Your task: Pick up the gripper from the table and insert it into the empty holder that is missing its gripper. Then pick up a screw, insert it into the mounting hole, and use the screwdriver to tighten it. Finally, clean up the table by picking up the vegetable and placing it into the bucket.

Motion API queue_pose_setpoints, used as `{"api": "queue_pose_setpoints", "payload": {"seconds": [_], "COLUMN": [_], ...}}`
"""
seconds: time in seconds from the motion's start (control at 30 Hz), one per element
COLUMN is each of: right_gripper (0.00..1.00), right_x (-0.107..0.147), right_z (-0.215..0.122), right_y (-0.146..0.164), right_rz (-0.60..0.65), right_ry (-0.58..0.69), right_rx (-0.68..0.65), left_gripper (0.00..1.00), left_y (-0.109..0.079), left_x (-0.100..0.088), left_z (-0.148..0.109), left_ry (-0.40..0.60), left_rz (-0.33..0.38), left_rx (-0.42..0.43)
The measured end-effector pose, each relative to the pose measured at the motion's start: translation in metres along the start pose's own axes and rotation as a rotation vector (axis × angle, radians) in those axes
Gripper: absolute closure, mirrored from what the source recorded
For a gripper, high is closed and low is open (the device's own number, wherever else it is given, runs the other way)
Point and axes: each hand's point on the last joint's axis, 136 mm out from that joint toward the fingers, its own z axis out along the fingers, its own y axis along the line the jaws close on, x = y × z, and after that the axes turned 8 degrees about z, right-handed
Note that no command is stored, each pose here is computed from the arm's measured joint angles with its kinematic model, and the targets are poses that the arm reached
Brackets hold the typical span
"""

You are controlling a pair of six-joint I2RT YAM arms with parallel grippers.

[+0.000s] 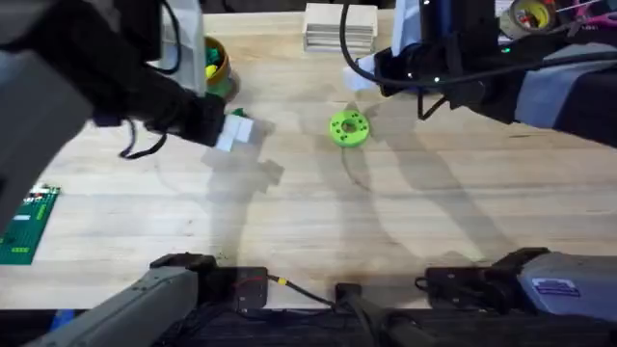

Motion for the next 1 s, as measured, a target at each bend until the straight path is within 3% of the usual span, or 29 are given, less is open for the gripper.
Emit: {"api": "queue_pose_setpoints", "payload": {"seconds": [0.23,0.53,1.0], "right_gripper": [0.01,0.01,0.01], "right_x": [0.006,0.005,0.006], "right_z": [0.0,0.0,0.0], "right_y": [-0.001,-0.001,-0.001], "right_rz": [-0.003,-0.003,-0.003], "right_ry": [0.022,0.022,0.023], "right_rx": [0.004,0.003,0.004], "left_gripper": [0.006,0.007,0.008], "left_y": [0.028,0.05,0.057], "left_x": [-0.01,-0.02,-0.008], "left_z": [0.046,0.072,0.125], "left_ry": [-0.016,-0.055,0.057], "left_rz": [0.062,0.077,0.065], "left_rx": [-0.11,-0.211,-0.171]}}
